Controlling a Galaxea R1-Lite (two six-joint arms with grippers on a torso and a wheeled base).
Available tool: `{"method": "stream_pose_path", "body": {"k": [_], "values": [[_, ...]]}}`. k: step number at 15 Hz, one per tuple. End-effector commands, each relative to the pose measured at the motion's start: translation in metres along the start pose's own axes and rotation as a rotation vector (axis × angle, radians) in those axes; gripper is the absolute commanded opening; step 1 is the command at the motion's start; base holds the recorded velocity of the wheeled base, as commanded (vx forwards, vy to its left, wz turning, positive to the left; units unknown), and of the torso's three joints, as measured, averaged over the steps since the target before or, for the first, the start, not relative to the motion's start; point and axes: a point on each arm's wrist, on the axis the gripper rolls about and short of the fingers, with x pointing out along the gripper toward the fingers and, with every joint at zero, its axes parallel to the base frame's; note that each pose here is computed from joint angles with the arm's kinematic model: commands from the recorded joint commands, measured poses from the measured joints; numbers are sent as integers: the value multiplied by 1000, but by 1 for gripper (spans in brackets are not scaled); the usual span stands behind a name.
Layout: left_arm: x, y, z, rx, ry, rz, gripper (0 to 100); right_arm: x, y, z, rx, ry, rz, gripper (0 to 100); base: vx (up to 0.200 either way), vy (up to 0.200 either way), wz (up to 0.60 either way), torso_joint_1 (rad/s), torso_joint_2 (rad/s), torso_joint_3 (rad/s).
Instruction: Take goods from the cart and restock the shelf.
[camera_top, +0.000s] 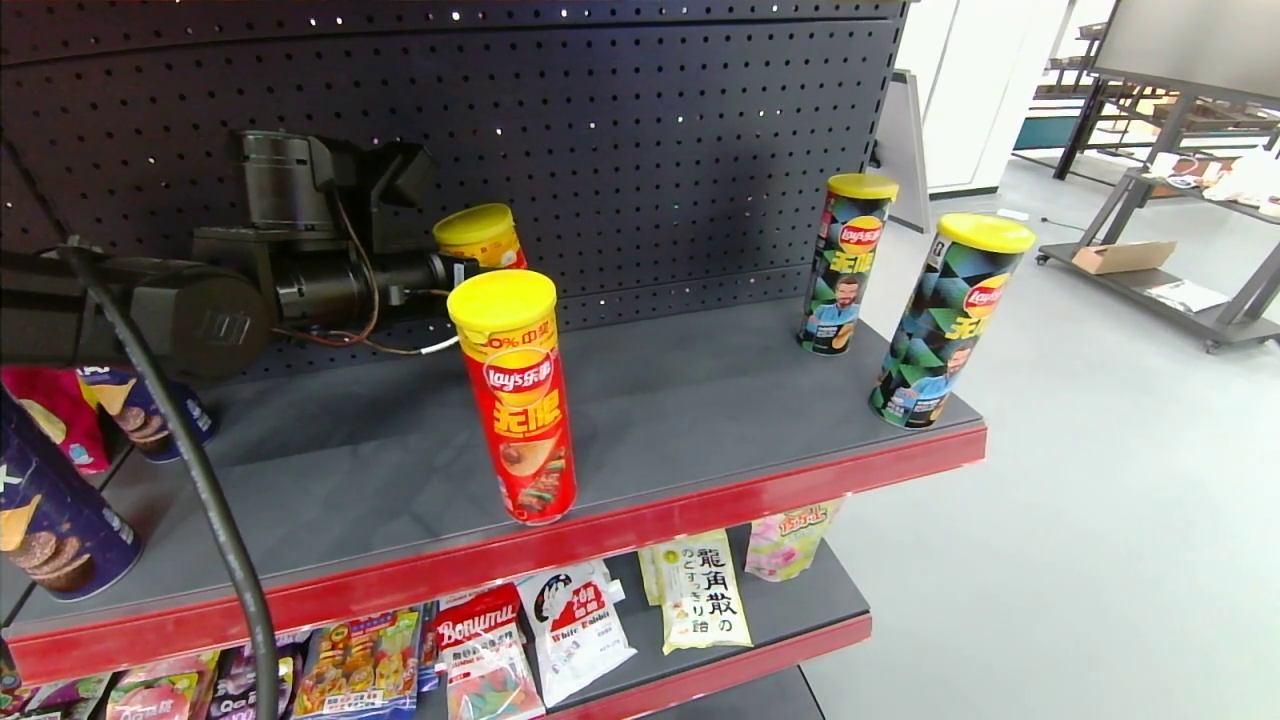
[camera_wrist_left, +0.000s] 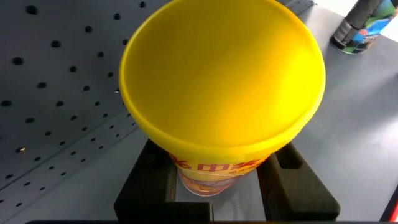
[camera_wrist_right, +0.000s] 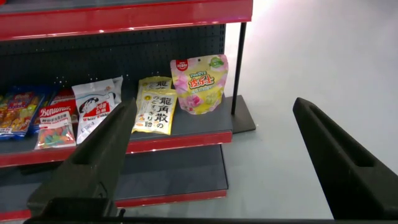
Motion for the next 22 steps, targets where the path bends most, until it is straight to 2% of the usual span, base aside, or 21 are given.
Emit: {"method": "stream_pose_path", "body": {"k": [1,2,6,9,11,20,21,22], "values": [[0,0,-1,23,2,-34,0,0,0,0,-1,1,1,100,0,0,0,0,0,0],[0,-1,-1,38,0,-46,0,0,0,0,-1,1,3,100,0,0,0,0,0,0],[4,2,-5,32,30,-39,0,0,0,0,-1,1,3,100,0,0,0,0,0,0],[2,5,2,33,15,-23,0,0,0,0,-1,1,3,100,0,0,0,0,0,0],[1,5,2,30,29,-23,0,0,0,0,-1,1,3,100,0,0,0,0,0,0],[3,5,0,37,38,-25,0,0,0,0,-1,0,1,100,0,0,0,0,0,0],[3,5,0,39,36,-25,100,0,0,0,-1,1,1,100,0,0,0,0,0,0],[2,5,1,43,33,-25,100,0,0,0,-1,1,3,100,0,0,0,0,0,0]]}}
